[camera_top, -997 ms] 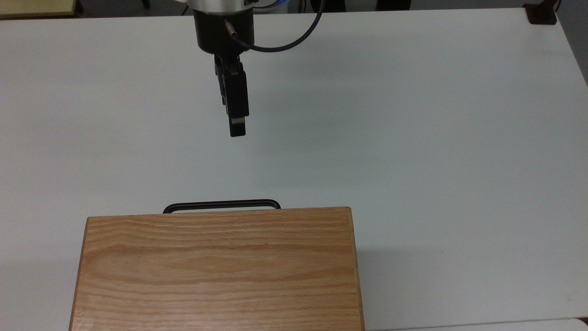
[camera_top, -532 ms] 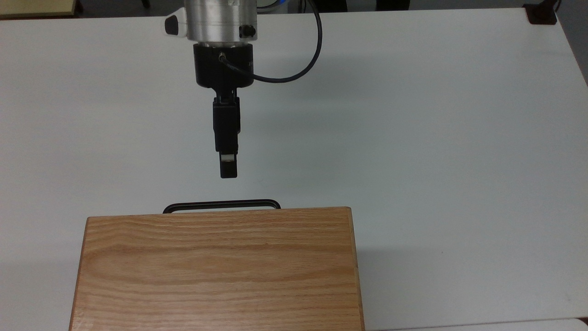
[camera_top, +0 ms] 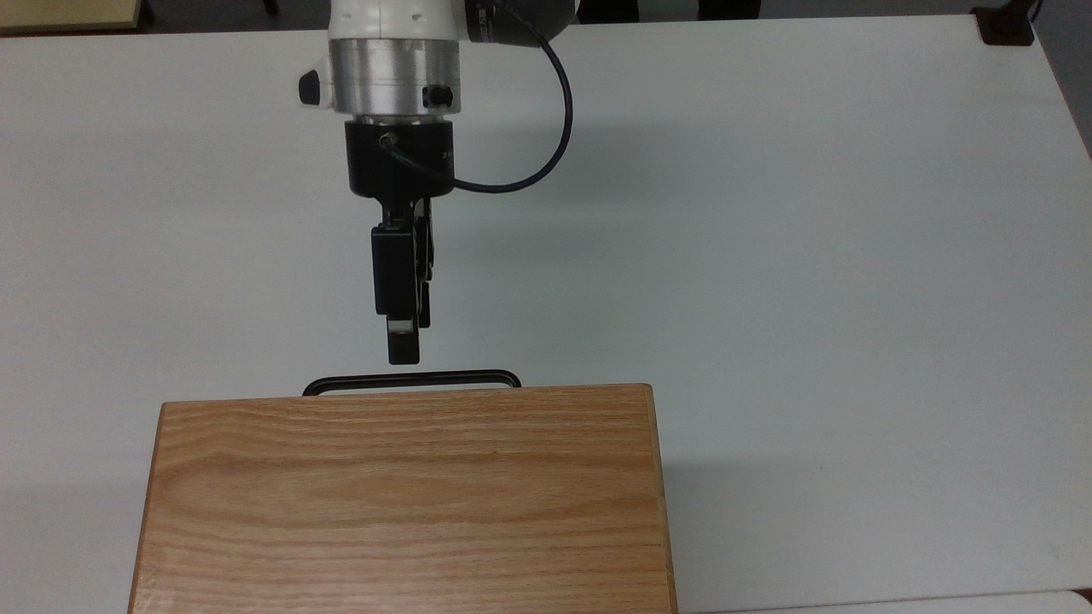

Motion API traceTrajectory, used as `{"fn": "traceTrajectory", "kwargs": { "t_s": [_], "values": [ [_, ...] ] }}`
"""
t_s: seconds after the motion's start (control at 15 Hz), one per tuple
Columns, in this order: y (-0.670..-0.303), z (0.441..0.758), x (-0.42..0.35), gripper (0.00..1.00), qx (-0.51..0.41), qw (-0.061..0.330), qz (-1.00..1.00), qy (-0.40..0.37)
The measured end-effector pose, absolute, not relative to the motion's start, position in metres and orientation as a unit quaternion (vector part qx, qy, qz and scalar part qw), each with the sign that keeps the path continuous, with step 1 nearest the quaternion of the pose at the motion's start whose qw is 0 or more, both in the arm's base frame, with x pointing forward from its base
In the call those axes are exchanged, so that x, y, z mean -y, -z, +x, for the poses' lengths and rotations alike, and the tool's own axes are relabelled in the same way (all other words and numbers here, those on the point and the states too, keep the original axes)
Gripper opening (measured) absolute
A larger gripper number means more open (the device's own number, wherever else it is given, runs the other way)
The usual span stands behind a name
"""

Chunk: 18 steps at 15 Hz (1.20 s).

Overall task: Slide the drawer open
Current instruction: 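Move the gripper toward the black handle of the upper drawer, then lower the gripper onto the black handle and close it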

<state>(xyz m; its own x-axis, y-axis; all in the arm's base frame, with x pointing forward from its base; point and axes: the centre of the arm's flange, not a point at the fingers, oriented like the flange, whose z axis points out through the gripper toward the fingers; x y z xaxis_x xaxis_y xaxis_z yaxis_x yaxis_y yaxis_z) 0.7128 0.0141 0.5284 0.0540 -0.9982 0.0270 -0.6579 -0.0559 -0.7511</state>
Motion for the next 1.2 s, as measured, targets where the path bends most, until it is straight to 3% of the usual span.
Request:
{"fn": "traceTrajectory", "kwargs": {
  "t_s": [0.2,0.27,0.4,0.53,0.86,1.2],
  "values": [
    [-0.524,0.714,-0.013,0.81,-0.629,0.296,-0.659,0.286],
    [-0.523,0.715,-0.013,0.64,-0.629,0.295,-0.660,0.286],
    [-0.518,0.716,-0.013,0.61,-0.630,0.294,-0.660,0.285],
    [-0.515,0.719,-0.012,0.47,-0.625,0.305,-0.654,0.298],
    [-0.498,0.726,-0.013,0.43,-0.620,0.316,-0.648,0.311],
    [-0.504,0.727,-0.014,0.27,-0.617,0.321,-0.646,0.315]
  ]
}}
